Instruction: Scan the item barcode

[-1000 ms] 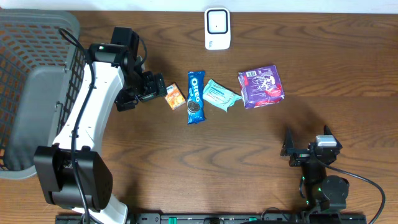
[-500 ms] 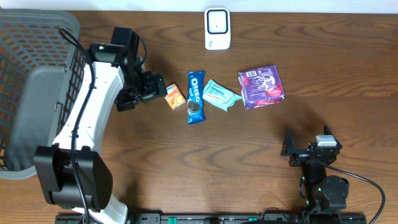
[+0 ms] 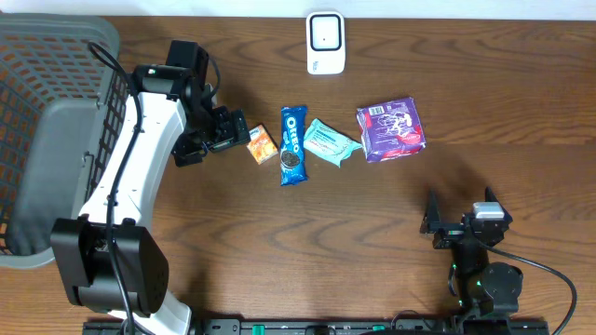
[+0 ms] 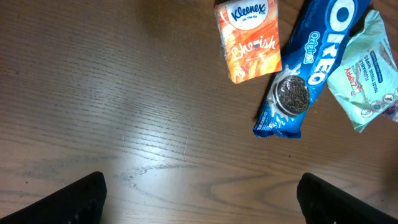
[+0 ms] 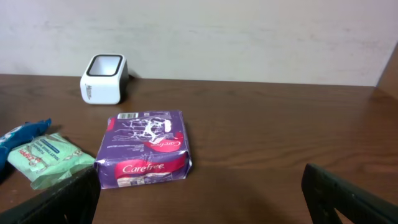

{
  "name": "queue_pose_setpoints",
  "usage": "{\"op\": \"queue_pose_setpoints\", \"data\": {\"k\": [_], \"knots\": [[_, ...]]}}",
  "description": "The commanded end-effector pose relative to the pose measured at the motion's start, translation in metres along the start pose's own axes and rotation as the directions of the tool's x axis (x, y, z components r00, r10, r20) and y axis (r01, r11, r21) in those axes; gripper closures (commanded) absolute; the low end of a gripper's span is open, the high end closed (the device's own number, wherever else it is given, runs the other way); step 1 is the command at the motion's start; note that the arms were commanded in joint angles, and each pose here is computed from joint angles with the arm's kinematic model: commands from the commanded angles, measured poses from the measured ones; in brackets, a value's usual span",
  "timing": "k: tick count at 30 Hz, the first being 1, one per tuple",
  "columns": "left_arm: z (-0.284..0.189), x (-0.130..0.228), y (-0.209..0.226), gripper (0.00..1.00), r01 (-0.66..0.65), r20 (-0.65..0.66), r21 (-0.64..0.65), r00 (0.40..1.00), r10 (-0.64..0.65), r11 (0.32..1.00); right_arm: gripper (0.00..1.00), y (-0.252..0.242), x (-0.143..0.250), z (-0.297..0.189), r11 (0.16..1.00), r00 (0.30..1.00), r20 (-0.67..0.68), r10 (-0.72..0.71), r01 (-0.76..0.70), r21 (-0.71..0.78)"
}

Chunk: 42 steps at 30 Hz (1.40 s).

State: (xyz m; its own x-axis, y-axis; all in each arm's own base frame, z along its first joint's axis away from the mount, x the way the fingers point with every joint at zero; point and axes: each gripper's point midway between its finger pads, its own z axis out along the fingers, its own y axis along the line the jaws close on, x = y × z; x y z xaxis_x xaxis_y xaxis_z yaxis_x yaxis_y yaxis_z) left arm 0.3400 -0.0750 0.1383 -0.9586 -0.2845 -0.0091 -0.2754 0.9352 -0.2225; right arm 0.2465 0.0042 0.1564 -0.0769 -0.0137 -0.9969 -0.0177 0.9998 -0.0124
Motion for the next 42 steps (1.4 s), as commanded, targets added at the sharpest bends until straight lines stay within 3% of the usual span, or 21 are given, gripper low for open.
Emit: {"op": "queue_pose_setpoints", "data": {"k": [1, 13, 16, 18, 21, 24, 26, 29, 32, 36, 39, 42], "knots": [[-0.005, 0.0, 0.001, 0.02, 0.018, 0.009, 0.008, 1.0, -0.018, 1.0, 0.01, -0.001, 0.001, 0.0, 1.0, 1.0, -0.004, -0.012, 0.012, 0.006], [-0.005, 0.0, 0.001, 0.02, 0.018, 0.009, 0.008, 1.0, -0.018, 1.0, 0.01, 0.004, -0.003, 0.0, 1.0, 1.0, 0.015, 0.01, -0.01, -0.021], [-0.005, 0.0, 0.001, 0.02, 0.018, 0.009, 0.008, 1.0, -0.018, 1.0, 0.01, 0.04, -0.011, -0.005, 0.959, 0.986, 0.009, 0.168, -0.162, -0.234], [-0.005, 0.0, 0.001, 0.02, 0.018, 0.009, 0.008, 1.0, -0.018, 1.0, 0.01, 0.069, -0.012, -0.015, 0.876, 0.96, -0.064, 0.272, -0.274, -0.397], [-0.005, 0.0, 0.001, 0.02, 0.018, 0.009, 0.008, 1.0, -0.018, 1.0, 0.01, 0.087, -0.022, -0.024, 0.799, 0.939, -0.096, 0.33, -0.332, -0.501], [-0.005, 0.0, 0.001, 0.02, 0.018, 0.009, 0.008, 1.0, -0.018, 1.0, 0.01, 0.089, -0.049, -0.03, 0.764, 0.922, -0.026, 0.386, -0.336, -0.55], [-0.005, 0.0, 0.001, 0.02, 0.018, 0.009, 0.008, 1.0, -0.018, 1.0, 0.01, 0.086, -0.085, -0.04, 0.768, 0.908, 0.128, 0.398, -0.253, -0.589], [-0.005, 0.0, 0.001, 0.02, 0.018, 0.009, 0.008, 1.0, -0.018, 1.0, 0.01, 0.07, -0.118, -0.046, 0.807, 0.864, 0.266, 0.429, -0.233, -0.543], [-0.005, 0.0, 0.001, 0.02, 0.018, 0.009, 0.008, 1.0, -0.018, 1.0, 0.01, 0.053, -0.127, -0.037, 0.855, 0.868, 0.276, 0.413, -0.266, -0.445], [-0.005, 0.0, 0.001, 0.02, 0.018, 0.009, 0.008, 1.0, -0.018, 1.0, 0.01, 0.045, -0.131, -0.013, 0.913, 0.937, 0.164, 0.307, -0.241, -0.328], [-0.005, 0.0, 0.001, 0.02, 0.018, 0.009, 0.008, 1.0, -0.018, 1.0, 0.01, 0.039, -0.123, 0.021, 0.952, 0.979, -0.056, 0.196, -0.203, -0.23], [-0.005, 0.0, 0.001, 0.02, 0.018, 0.009, 0.008, 1.0, -0.018, 1.0, 0.01, 0.039, -0.104, 0.048, 0.97, 0.96, -0.271, 0.072, -0.131, -0.207]]}}
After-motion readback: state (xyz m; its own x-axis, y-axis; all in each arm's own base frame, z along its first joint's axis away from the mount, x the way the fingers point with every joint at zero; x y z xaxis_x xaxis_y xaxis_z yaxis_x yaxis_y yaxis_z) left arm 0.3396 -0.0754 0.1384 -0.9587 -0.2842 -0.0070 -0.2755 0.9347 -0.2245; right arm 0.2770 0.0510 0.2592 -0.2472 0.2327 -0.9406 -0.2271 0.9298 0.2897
